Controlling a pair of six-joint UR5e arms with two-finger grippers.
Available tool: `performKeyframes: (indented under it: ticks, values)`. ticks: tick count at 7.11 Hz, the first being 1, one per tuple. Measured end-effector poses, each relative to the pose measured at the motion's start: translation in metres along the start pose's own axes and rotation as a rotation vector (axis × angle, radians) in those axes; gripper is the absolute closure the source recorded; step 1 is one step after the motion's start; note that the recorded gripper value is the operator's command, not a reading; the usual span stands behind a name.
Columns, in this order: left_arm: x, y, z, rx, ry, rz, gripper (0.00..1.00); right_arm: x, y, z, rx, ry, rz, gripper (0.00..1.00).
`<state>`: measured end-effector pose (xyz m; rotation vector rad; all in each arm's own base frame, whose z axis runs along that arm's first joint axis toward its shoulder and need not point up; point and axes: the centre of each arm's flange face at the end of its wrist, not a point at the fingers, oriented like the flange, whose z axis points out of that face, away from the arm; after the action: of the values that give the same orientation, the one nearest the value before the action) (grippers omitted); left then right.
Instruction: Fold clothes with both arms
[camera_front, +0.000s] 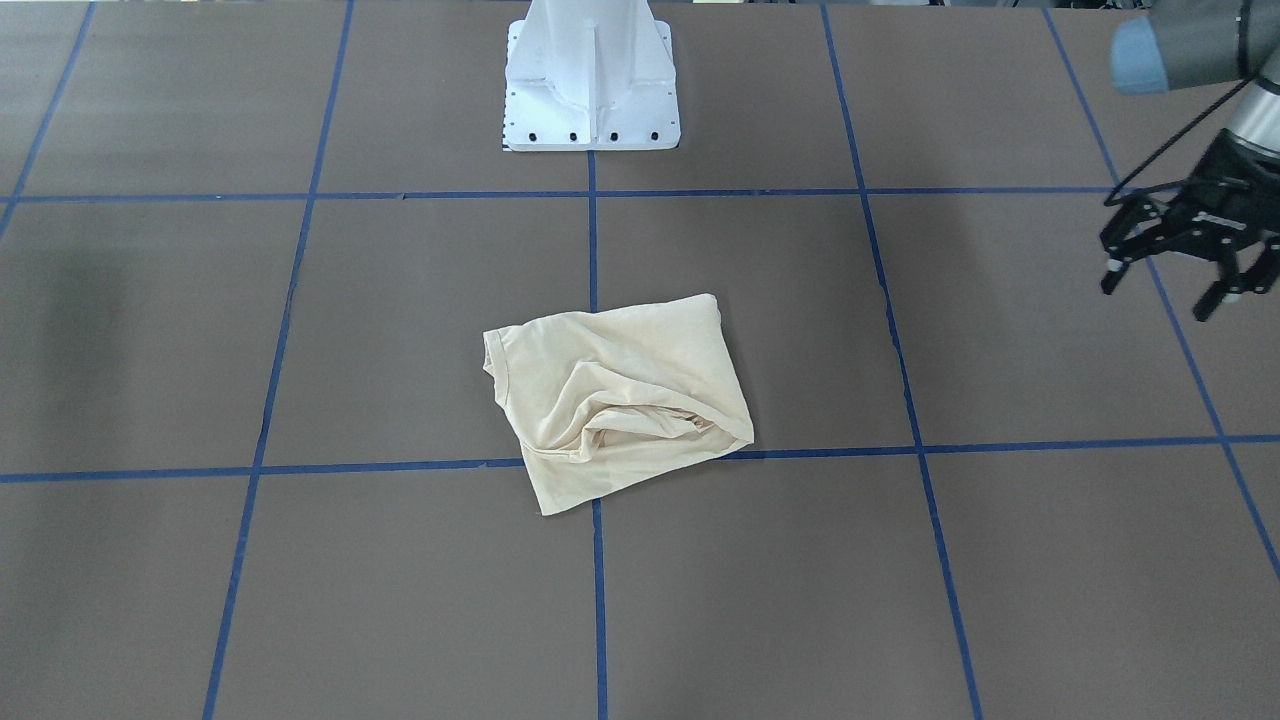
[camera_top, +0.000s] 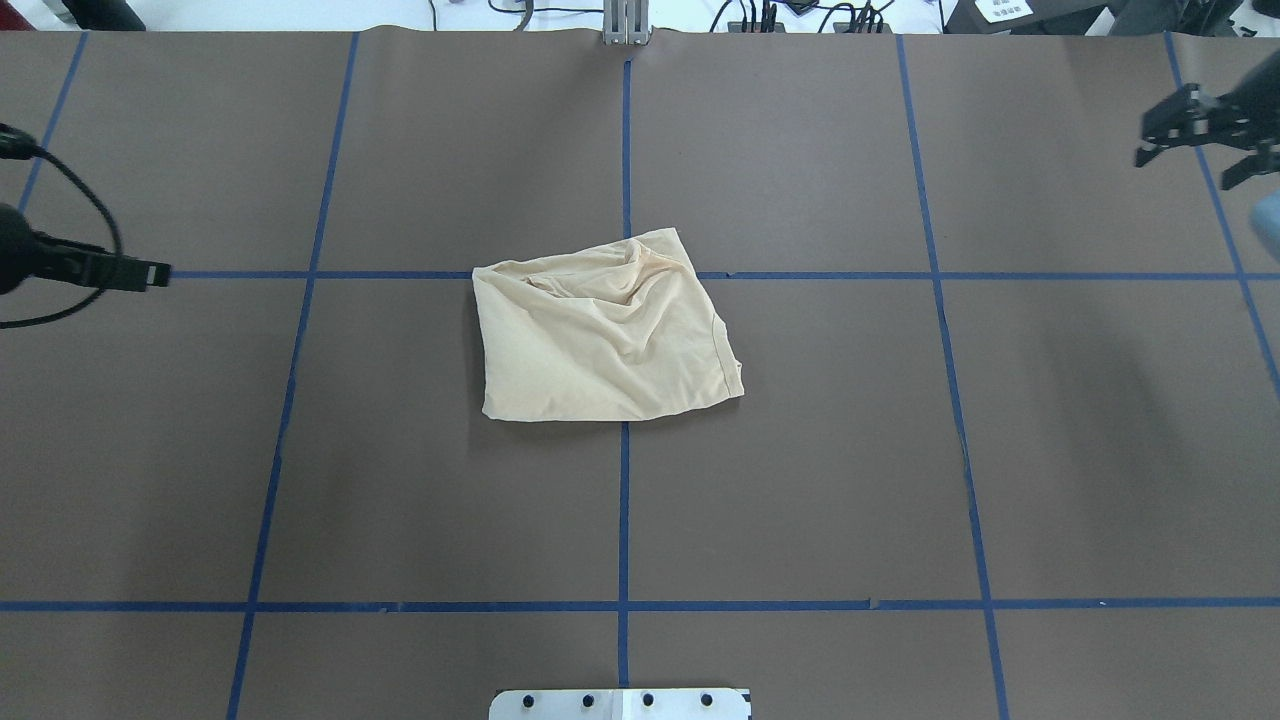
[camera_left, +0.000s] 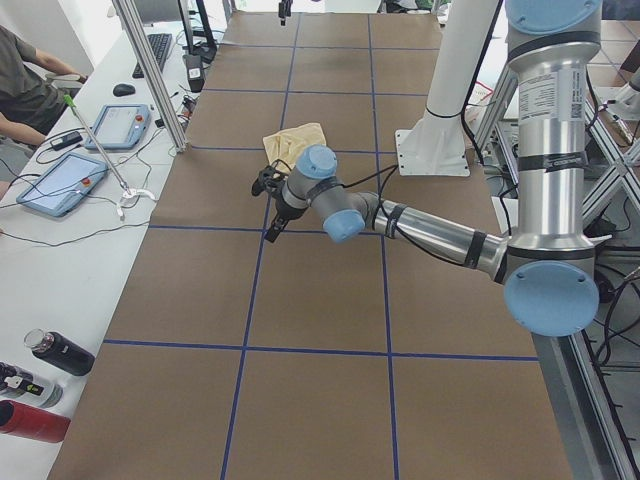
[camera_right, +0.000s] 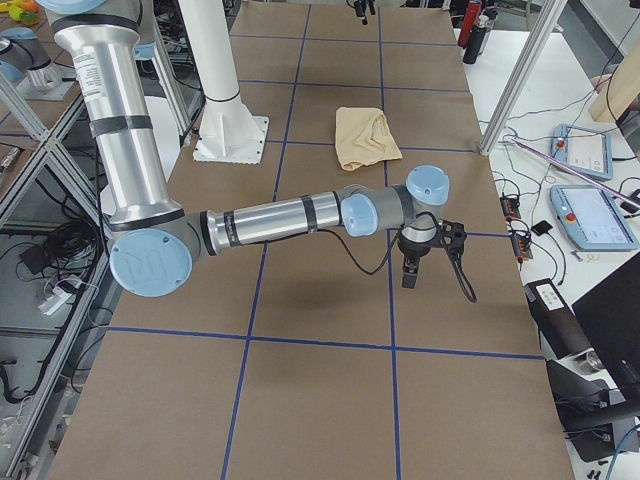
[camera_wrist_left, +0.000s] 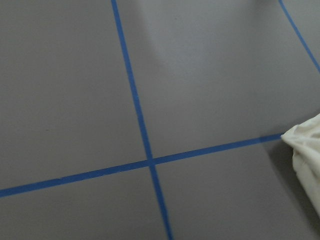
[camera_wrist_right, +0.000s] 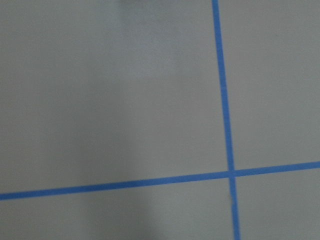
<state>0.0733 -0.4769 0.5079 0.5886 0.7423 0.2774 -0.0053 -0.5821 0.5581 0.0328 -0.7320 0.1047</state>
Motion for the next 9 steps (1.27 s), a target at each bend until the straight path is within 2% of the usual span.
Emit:
performKeyframes:
  ticks: [2,4,6,9]
  values:
    - [-0.095,0.028,-0.016,-0.06,-0.061,0.109,0.01,0.078,0.021,-0.013,-0.072,0.028,-0.191,0.0]
    - [-0.134,0.05,-0.039,-0.089,-0.052,0.125,0.01,0.125,0.042,-0.022,-0.116,0.025,-0.323,0.0]
    - [-0.16,0.075,-0.058,-0.109,-0.065,0.14,0.01,0.146,0.06,-0.019,-0.135,0.022,-0.382,0.0]
    - [-0.167,0.061,-0.059,-0.099,-0.071,0.143,0.0,0.148,0.062,-0.016,-0.143,0.02,-0.392,0.0]
